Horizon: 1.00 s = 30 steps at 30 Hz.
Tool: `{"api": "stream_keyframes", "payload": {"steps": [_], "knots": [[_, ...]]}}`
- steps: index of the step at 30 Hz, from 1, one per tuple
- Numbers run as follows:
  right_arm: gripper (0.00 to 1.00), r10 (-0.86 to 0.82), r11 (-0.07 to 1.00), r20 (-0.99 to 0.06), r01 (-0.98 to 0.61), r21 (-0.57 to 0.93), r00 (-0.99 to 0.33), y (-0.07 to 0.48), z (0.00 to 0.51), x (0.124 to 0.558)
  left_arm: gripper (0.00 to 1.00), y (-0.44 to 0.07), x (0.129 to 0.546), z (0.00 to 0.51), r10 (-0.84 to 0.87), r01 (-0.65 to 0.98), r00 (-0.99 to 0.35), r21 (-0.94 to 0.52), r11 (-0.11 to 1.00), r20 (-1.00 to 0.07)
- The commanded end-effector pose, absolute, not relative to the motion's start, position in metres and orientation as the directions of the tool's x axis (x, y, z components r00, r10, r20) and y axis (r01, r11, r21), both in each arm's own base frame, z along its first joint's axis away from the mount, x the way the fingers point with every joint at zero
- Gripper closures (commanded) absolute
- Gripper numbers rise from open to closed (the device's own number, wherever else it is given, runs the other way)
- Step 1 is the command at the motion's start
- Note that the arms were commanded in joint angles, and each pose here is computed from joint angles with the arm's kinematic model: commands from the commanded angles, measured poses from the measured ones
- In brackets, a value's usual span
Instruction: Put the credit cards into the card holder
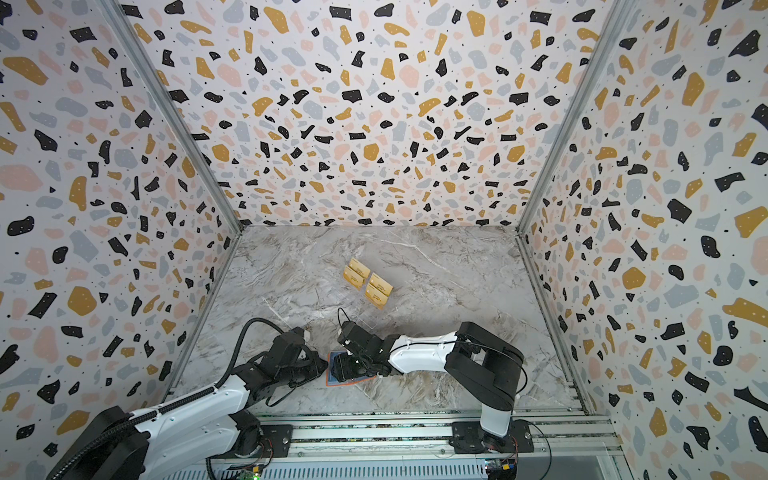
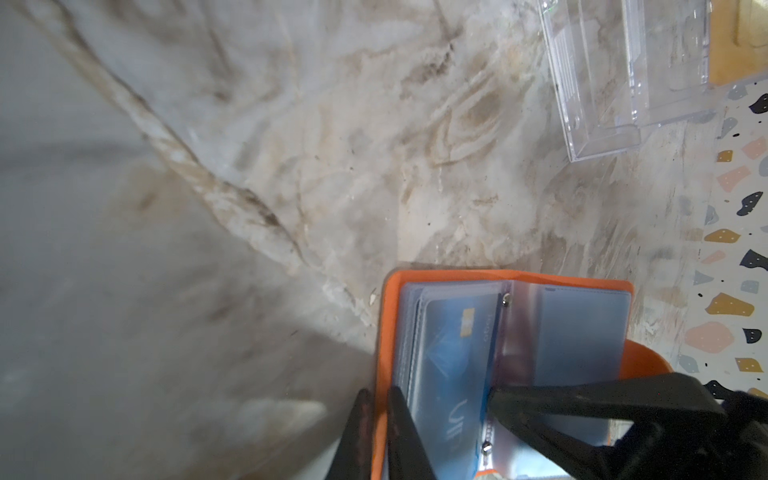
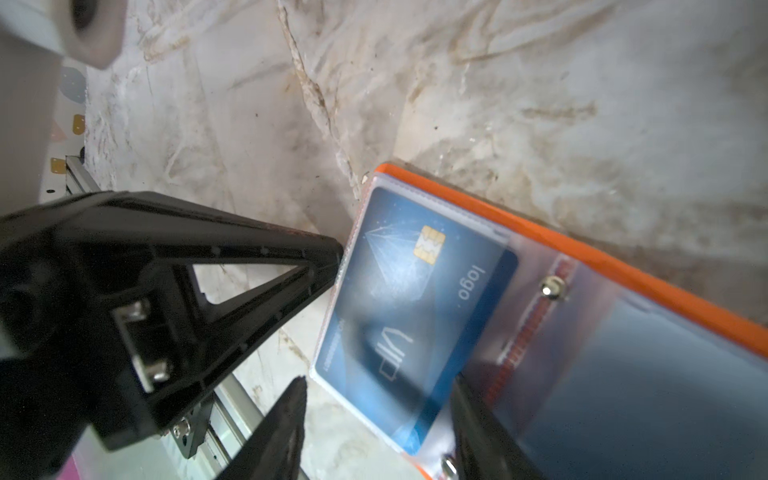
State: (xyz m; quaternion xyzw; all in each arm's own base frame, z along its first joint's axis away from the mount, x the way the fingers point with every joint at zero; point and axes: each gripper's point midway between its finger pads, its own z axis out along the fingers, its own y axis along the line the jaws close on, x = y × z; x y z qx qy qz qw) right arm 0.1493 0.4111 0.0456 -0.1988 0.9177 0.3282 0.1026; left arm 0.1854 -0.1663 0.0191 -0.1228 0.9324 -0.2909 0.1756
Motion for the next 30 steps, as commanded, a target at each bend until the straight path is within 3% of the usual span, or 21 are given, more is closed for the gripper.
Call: {"api": "stream_keyframes", "payload": {"steps": [1, 13, 17, 21, 26, 30], "knots": [[0.45, -0.300, 0.648, -0.363, -0.467, 0.602, -0.882, 0.430, 0.069, 0.150, 0.88, -0.169, 0.180, 0.017, -0.314, -0.115, -0.919, -0.599, 0.793, -0.239], [0.46, -0.275, 0.690, -0.419, -0.481, 0.541, -0.865, 0.376, 0.088, 0.179, 0.71, -0.153, 0.200, 0.060, -0.253, -0.069, -0.899, -0.456, 0.887, -0.357], [0.54, -0.287, 0.707, -0.407, -0.478, 0.521, -0.867, 0.353, 0.076, 0.187, 0.68, -0.173, 0.200, 0.067, -0.239, -0.045, -0.918, -0.517, 0.855, -0.316], [0.68, -0.300, 0.715, -0.396, -0.479, 0.509, -0.868, 0.341, 0.064, 0.188, 0.62, -0.213, 0.204, 0.084, -0.266, -0.014, -0.923, -0.668, 0.744, -0.277], [0.76, -0.300, 0.734, -0.377, -0.464, 0.495, -0.876, 0.330, 0.049, 0.184, 0.61, -0.249, 0.204, 0.091, -0.236, 0.029, -0.939, -0.740, 0.672, -0.251], [0.79, -0.299, 0.764, -0.368, -0.452, 0.460, -0.880, 0.317, 0.038, 0.182, 0.62, -0.263, 0.202, 0.082, -0.189, 0.043, -0.954, -0.732, 0.680, -0.231]]}}
